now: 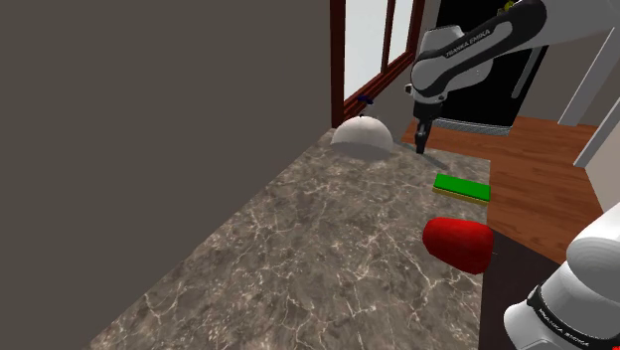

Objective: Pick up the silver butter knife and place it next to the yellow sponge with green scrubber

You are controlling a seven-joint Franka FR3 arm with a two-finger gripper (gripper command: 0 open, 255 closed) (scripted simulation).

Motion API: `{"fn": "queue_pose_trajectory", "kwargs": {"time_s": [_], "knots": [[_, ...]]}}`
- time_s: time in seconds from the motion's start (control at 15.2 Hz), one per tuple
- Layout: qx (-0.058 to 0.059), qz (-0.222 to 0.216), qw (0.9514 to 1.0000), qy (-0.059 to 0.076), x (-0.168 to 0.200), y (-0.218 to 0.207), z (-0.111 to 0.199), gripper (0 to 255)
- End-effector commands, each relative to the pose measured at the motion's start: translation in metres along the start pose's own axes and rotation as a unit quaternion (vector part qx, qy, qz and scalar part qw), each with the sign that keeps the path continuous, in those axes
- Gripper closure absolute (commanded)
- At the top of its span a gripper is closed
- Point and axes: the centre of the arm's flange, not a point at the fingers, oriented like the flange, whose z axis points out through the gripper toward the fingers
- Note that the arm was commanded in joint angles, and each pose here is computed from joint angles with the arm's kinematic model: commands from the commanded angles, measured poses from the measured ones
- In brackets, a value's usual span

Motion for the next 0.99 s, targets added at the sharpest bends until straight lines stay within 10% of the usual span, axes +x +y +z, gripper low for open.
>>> {"fn": "queue_pose_trajectory", "kwargs": {"time_s": [0.0, 0.53, 0.59, 0.92], "knots": [[0.002, 0.001, 1.0000, -0.003, -0.0009, -0.0005, 0.0124, 255], [0.002, 0.001, 1.0000, -0.003, -0.0006, -0.0005, 0.0177, 255], [0.002, 0.001, 1.0000, -0.003, -0.0007, -0.0005, 0.0177, 0], [0.002, 0.001, 1.0000, -0.003, -0.0006, -0.0005, 0.0177, 0]]}}
